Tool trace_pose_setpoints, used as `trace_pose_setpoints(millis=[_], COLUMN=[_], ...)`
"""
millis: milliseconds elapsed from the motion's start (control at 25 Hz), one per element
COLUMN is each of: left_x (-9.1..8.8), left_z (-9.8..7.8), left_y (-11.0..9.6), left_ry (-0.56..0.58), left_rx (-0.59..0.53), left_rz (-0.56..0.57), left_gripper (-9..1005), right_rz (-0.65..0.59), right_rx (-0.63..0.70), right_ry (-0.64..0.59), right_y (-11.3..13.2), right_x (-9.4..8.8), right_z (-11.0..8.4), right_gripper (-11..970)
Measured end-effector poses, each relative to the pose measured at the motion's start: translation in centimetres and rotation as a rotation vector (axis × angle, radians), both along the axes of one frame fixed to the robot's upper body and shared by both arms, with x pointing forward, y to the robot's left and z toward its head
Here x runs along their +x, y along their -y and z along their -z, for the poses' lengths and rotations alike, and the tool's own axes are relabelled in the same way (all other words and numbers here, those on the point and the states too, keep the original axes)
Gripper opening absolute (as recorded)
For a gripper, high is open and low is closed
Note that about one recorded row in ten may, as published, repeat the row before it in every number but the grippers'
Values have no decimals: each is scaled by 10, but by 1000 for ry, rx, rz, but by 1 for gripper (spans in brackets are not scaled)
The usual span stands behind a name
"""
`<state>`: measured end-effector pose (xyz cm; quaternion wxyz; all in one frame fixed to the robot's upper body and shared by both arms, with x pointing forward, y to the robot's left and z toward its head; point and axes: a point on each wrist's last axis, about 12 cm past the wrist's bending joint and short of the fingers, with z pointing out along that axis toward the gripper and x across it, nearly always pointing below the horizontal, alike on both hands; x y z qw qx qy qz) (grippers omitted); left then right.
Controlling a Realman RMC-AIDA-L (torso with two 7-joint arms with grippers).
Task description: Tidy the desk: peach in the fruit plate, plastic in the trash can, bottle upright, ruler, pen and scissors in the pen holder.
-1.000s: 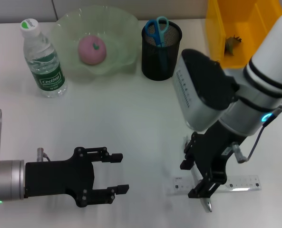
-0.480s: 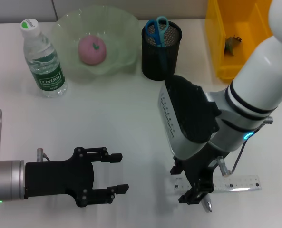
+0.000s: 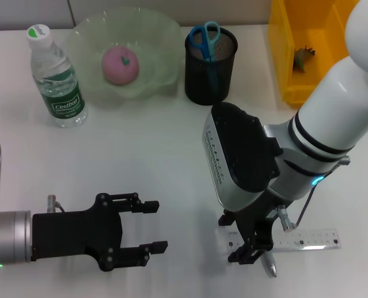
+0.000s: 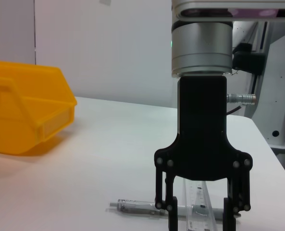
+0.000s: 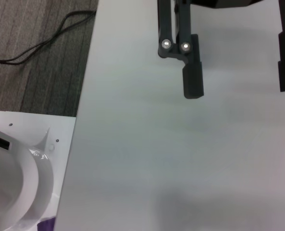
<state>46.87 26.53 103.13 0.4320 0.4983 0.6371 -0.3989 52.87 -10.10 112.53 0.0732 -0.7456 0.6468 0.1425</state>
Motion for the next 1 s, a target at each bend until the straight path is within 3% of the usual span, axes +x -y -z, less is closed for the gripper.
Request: trace_pose_setpoints(millis=[600,800,1000], left_x=[-1,0,0], left_z=[1,0,0], left_y=[1,1,1], left_ry=[-8,-5,-5], left_rx=[-12,-13,-12], left_rz=[-7,-6,-5], left_gripper=[676,676,676], right_rz=[-13,-12,-6], right_rx=[-17,-19,-15], right_ry=[10,11,14], right_y=[-1,0,1], right_x=[-2,-2,-1], right_z=[4,4,3], right_gripper=[637,463,376])
